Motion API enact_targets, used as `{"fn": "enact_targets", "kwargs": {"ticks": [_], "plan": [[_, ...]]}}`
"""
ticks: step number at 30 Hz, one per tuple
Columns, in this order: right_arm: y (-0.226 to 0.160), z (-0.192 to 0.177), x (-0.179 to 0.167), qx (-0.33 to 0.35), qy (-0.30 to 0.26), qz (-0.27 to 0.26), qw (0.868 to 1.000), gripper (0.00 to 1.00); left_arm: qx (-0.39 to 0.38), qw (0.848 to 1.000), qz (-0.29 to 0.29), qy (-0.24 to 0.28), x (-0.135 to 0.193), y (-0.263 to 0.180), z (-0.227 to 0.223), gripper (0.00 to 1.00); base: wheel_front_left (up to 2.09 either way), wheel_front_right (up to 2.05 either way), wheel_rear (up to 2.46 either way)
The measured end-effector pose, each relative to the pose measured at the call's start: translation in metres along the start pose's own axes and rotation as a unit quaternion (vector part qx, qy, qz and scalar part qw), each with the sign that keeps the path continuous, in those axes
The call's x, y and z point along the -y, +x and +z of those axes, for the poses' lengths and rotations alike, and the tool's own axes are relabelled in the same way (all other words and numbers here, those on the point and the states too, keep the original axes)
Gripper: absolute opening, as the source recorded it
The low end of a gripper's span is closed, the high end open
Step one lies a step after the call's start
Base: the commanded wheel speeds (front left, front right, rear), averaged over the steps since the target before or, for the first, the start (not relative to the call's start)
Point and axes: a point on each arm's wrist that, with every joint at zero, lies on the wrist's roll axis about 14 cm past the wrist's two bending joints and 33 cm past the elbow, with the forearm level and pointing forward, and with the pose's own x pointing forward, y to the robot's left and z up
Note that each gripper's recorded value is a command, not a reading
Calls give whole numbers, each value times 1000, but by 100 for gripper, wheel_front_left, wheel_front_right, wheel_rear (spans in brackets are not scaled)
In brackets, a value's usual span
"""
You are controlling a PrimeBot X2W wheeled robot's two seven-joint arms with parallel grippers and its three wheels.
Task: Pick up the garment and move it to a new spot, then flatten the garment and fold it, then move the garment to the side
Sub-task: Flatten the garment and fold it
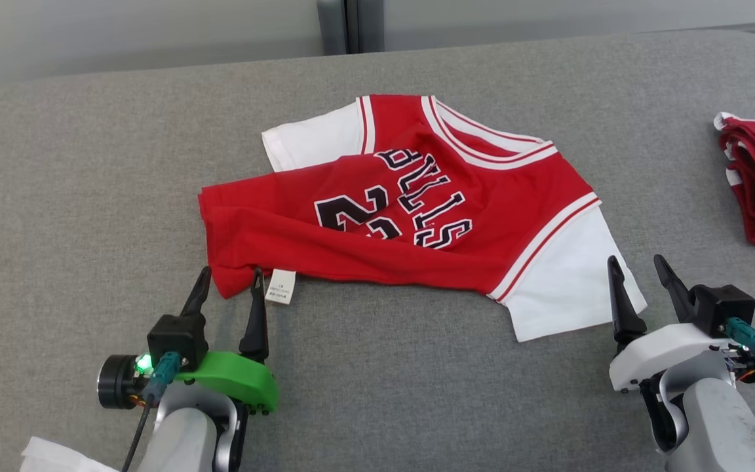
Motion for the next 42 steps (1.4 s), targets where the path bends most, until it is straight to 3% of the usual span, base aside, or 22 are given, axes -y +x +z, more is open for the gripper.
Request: {"fn": "enact_targets", "kwargs": {"ticks": [13,34,35,36,37,38,39,42], "plan": [[17,-28,13,-34,-2,-16,999,100,-37,999,1,-2,-13,41,-26,100,0,0,0],[19,-49,12,-64,-6,-13,998,100,-55,998,15,-17,-16,44,-41,100,0,0,0],[19,-50,12,-67,-6,-13,998,100,-56,998,14,-17,-16,44,-41,95,0,0,0],[19,-52,11,-69,-6,-11,997,71,-56,998,14,-17,-16,44,-41,53,0,0,0],[19,-53,10,-70,-7,-10,997,28,-57,998,14,-17,-16,44,-41,38,0,0,0],[19,-54,9,-73,-7,-9,997,0,-56,998,13,-17,-16,44,-41,16,0,0,0],[19,-55,9,-75,-5,-8,997,0,-56,998,13,-17,-16,44,-41,0,0,0,0],[19,-55,8,-75,2,-8,997,0,-51,998,12,-16,-15,44,-38,0,0,0,0]]}}
